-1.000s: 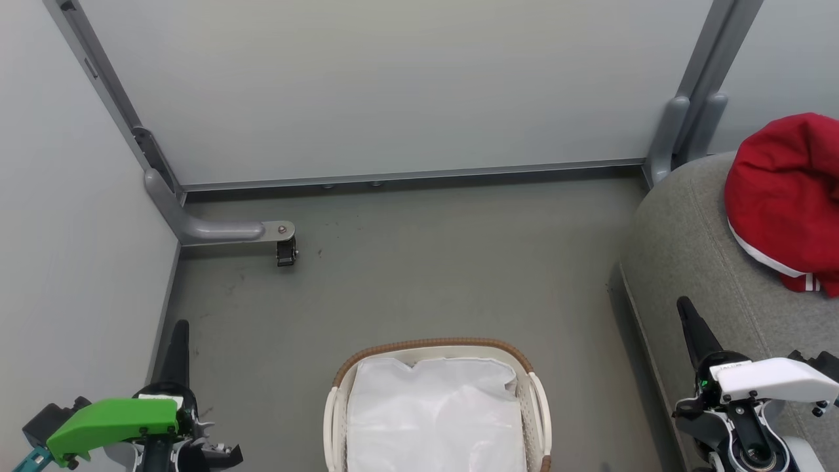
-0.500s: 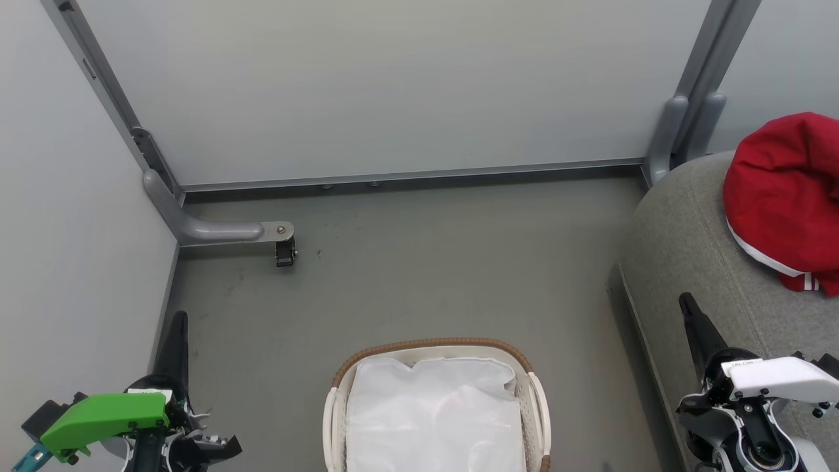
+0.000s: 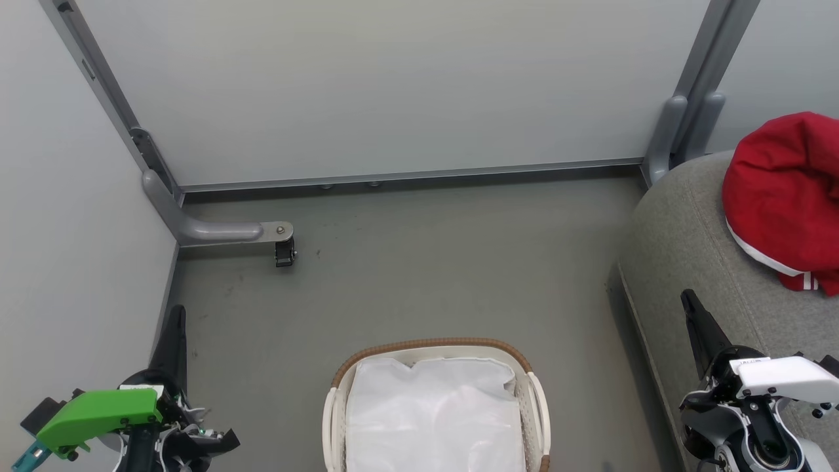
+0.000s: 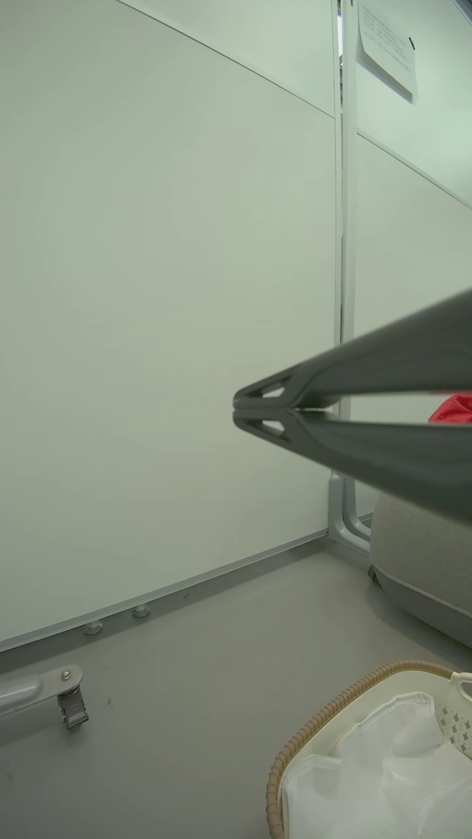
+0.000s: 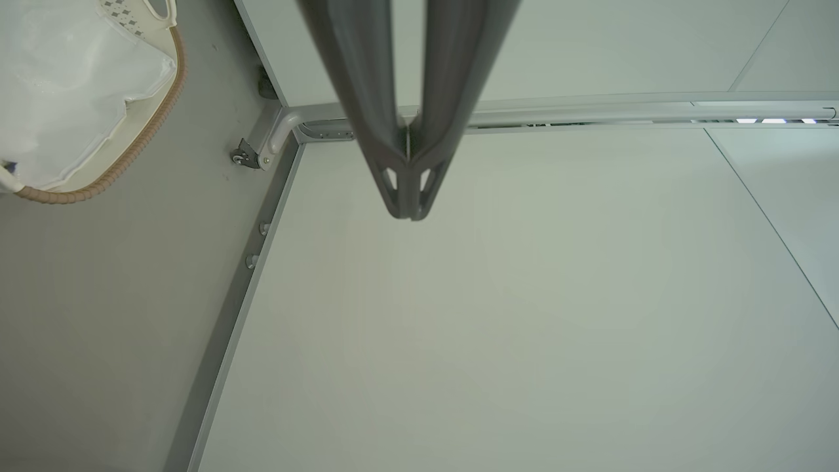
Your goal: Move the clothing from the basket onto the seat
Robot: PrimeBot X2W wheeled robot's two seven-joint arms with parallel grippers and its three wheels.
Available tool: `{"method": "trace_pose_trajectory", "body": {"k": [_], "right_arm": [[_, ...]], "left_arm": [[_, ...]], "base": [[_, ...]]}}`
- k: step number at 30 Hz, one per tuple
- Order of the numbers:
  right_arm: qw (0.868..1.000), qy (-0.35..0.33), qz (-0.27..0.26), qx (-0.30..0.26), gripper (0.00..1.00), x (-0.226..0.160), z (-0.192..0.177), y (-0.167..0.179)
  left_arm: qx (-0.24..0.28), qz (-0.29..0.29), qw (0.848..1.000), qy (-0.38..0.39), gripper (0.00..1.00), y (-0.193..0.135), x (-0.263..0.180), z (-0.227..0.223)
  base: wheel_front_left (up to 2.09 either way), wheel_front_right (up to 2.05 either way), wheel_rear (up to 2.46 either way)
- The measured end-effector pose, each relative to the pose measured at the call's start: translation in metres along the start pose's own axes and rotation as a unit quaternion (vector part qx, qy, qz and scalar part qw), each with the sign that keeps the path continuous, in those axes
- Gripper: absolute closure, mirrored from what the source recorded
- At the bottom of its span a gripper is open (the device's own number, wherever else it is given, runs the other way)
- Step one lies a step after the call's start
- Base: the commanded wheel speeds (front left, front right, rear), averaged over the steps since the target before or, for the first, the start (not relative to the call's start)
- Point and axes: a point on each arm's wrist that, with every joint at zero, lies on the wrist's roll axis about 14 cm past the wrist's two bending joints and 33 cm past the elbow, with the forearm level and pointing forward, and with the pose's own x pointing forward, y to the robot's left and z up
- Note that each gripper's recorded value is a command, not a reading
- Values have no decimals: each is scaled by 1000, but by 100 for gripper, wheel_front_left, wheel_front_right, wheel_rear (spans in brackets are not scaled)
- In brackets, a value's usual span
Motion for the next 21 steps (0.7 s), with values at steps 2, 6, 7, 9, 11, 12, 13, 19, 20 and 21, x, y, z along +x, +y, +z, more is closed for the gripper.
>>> {"method": "trace_pose_trajectory", "body": {"k": [2,6,7,9,11,12,13,19,20,21], "right_arm": [[1000,0,0,0,100,0,0,0],[1000,0,0,0,100,0,0,0],[1000,0,0,0,100,0,0,0],[1000,0,0,0,100,0,0,0],[1000,0,0,0,100,0,0,0],[1000,0,0,0,100,0,0,0],[1000,0,0,0,100,0,0,0],[1000,0,0,0,100,0,0,0],[1000,0,0,0,100,0,0,0],[1000,0,0,0,100,0,0,0]], "left_arm": [[0,0,1000,0,100,0,0,0],[0,0,1000,0,100,0,0,0],[0,0,1000,0,100,0,0,0],[0,0,1000,0,100,0,0,0],[0,0,1000,0,100,0,0,0],[0,0,1000,0,100,0,0,0],[0,0,1000,0,100,0,0,0],[0,0,1000,0,100,0,0,0],[0,0,1000,0,100,0,0,0],[0,0,1000,0,100,0,0,0]], "base": [[0,0,0],[0,0,0],[0,0,0],[0,0,0],[0,0,0],[0,0,0],[0,0,0],[0,0,0],[0,0,0],[0,0,0]]}}
